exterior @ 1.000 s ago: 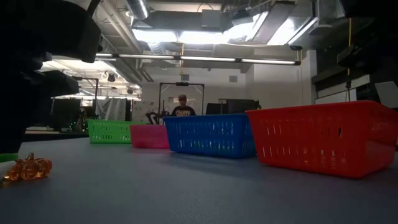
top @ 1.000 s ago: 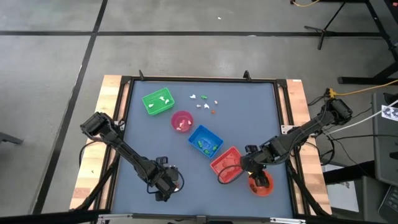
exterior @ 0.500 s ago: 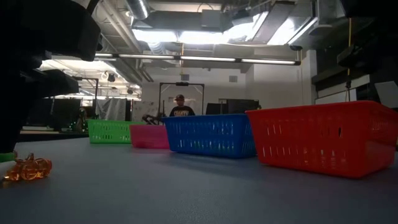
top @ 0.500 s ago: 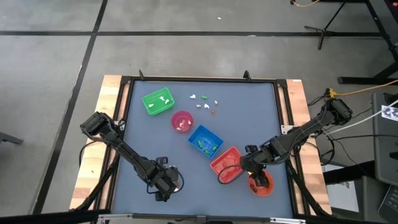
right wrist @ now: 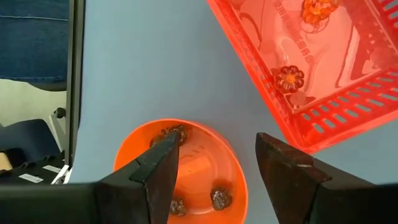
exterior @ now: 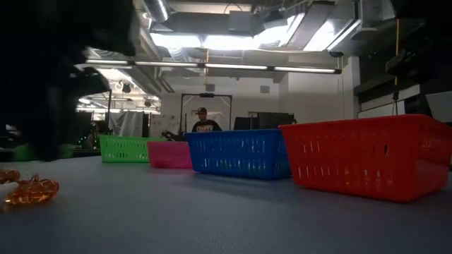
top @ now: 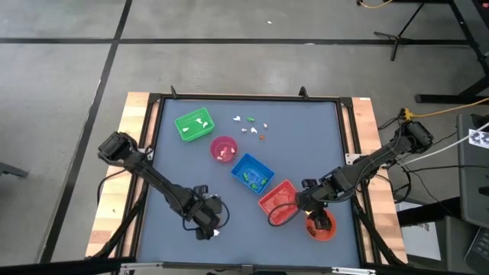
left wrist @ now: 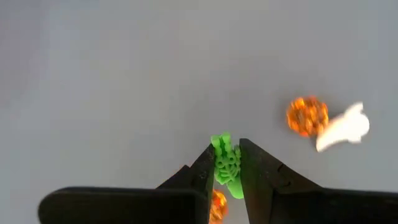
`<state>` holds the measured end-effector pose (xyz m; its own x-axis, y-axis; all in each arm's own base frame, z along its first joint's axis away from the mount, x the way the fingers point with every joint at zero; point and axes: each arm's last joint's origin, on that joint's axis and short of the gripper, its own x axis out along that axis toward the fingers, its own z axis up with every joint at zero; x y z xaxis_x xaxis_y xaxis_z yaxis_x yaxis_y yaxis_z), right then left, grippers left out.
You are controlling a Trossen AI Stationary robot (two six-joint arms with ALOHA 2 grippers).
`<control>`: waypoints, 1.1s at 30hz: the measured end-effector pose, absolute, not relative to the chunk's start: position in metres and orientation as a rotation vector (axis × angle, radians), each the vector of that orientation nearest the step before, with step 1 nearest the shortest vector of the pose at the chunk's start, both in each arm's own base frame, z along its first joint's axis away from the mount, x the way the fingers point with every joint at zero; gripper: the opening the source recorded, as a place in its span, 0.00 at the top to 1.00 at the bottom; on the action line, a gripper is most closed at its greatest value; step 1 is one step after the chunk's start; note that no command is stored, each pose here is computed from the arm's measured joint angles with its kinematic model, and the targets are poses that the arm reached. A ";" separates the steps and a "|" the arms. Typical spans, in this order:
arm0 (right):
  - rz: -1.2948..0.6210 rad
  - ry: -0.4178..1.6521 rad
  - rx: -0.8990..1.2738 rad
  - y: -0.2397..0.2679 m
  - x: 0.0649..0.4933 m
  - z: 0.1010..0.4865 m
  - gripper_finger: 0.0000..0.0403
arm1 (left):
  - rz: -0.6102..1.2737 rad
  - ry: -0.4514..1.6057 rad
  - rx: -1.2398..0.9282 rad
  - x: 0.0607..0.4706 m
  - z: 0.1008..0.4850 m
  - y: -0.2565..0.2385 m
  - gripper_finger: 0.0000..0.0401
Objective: Sort Halloween decoration
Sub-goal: Put the green skeleton toy into the blue bin
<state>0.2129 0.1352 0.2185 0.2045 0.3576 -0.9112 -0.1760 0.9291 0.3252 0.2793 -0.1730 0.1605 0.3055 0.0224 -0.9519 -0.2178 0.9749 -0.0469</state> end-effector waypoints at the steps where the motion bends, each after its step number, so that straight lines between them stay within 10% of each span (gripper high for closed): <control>1: 0.374 1.316 0.162 0.135 0.213 0.218 0.47 | 0.172 1.242 -0.185 0.281 0.162 -0.169 0.89; 33: 0.365 1.240 0.057 0.090 0.236 0.218 0.47 | 0.021 0.785 0.221 0.362 0.195 -0.059 0.89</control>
<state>0.2356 0.0901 0.2185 0.2749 0.3022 -0.9128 -0.2411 0.9407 0.2388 0.3621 -0.0590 0.1946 0.7082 0.1013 -0.6987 0.0630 0.9766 0.2054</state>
